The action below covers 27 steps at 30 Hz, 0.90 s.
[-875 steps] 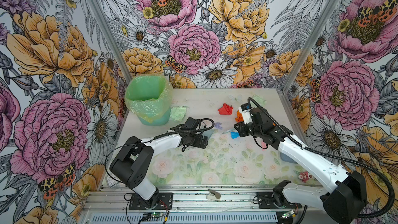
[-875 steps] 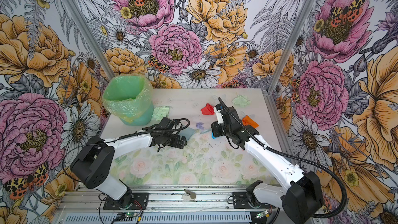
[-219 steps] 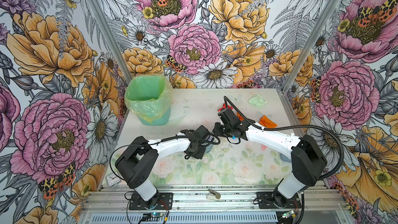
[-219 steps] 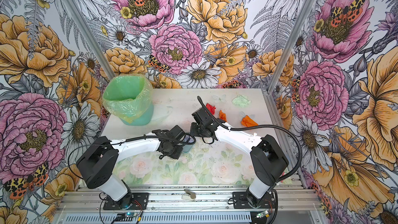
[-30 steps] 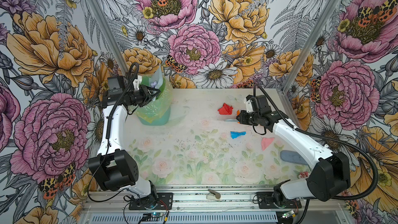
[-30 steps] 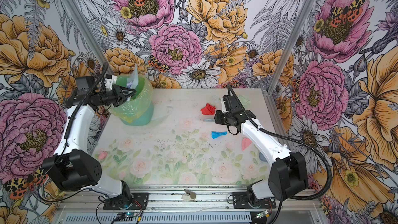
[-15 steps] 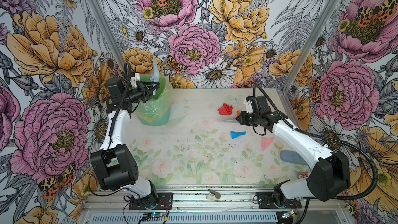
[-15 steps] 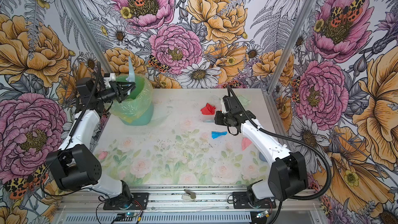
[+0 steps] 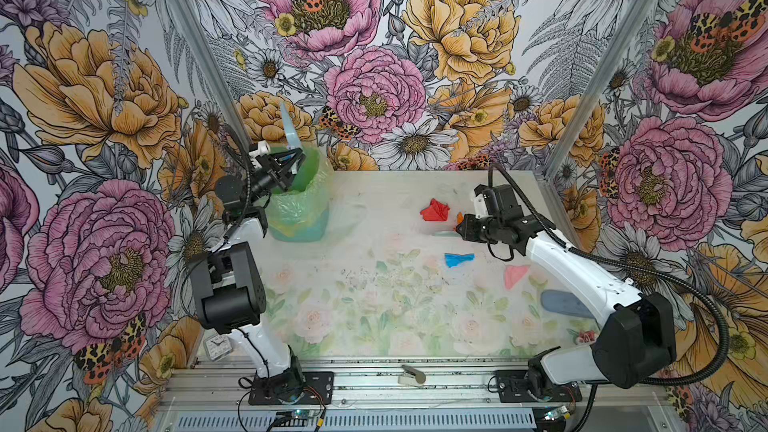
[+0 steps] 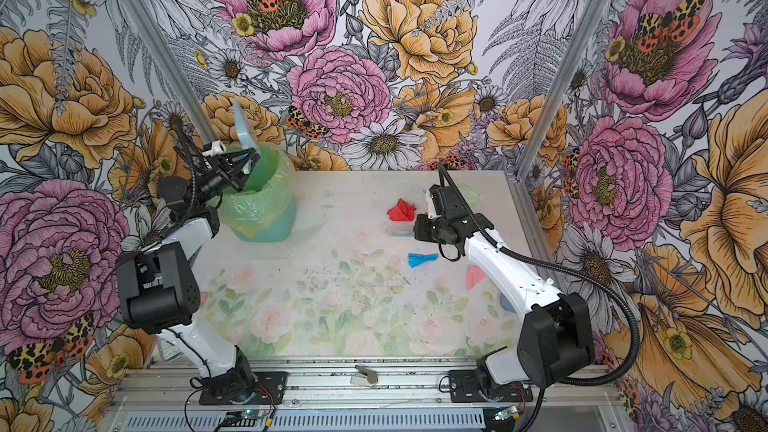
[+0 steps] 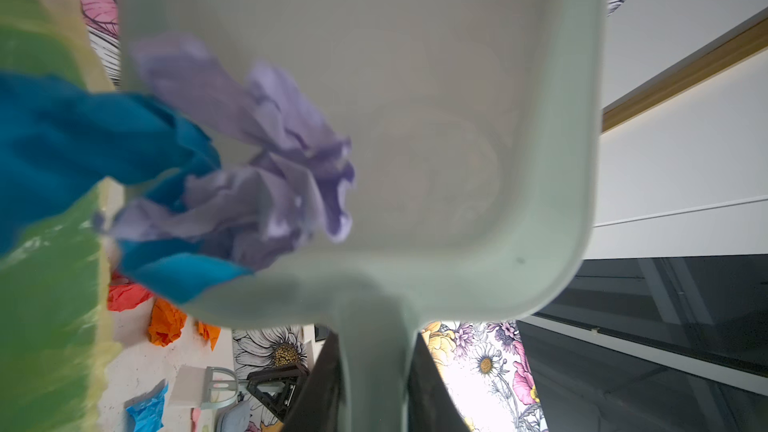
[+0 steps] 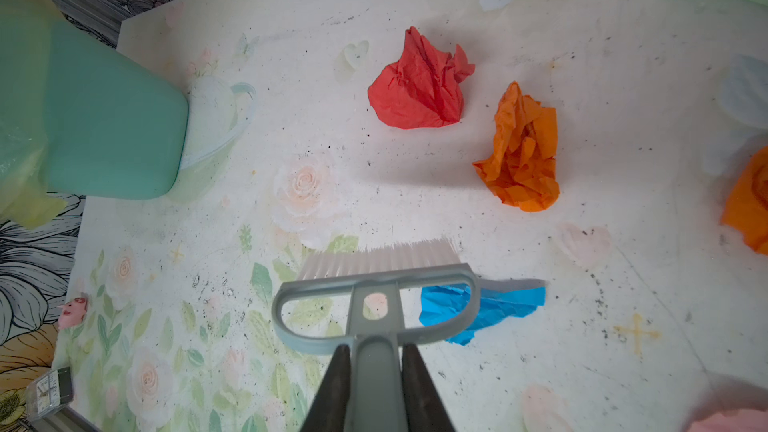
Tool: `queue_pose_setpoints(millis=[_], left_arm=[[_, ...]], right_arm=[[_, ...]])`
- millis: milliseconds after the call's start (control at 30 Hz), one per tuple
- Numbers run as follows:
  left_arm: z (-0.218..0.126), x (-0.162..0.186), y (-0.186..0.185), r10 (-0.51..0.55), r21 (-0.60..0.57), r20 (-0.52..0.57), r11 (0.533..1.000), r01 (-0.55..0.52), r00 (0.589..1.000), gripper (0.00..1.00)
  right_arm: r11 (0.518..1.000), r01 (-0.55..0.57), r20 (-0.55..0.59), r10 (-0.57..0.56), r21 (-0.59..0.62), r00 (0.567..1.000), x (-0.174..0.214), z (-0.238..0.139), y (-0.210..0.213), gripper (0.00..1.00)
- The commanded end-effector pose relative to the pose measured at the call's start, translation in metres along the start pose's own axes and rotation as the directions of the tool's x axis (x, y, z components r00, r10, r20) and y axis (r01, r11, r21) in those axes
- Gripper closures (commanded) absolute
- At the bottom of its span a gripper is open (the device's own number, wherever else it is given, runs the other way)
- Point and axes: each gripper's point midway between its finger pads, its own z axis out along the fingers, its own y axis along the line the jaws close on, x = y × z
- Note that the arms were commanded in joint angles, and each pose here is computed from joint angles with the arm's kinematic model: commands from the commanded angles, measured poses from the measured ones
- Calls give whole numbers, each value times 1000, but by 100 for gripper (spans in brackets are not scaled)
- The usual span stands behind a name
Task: Sweep away the paper scraps from the table
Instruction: 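Tip the dustpan with the left gripper to drop the scraps into the bin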
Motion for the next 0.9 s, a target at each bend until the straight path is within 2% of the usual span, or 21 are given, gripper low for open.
queue_pose_setpoints(millis=[0,467,767,867], left_arm=[[-8,17,-43,16,115,-22,993,-13,1000,89],[-21,16,-39,12,95,1,995,-12,1000,88],[-18,29,-73,57,143,-4,988,-56,998,87],[-20,29,-58,35,109,6,993,-35,999,87]], right_arm=[[1000,10,32,-10,-13,999,-9,-4,2,100],[1000,2,28,-2,-14,1000,-12,-1,3,100],[1000,-1,30,2,-14,1000,-11,-3,3,100],[1000,-1,30,1,-13,1000,-10,-3,3,100]])
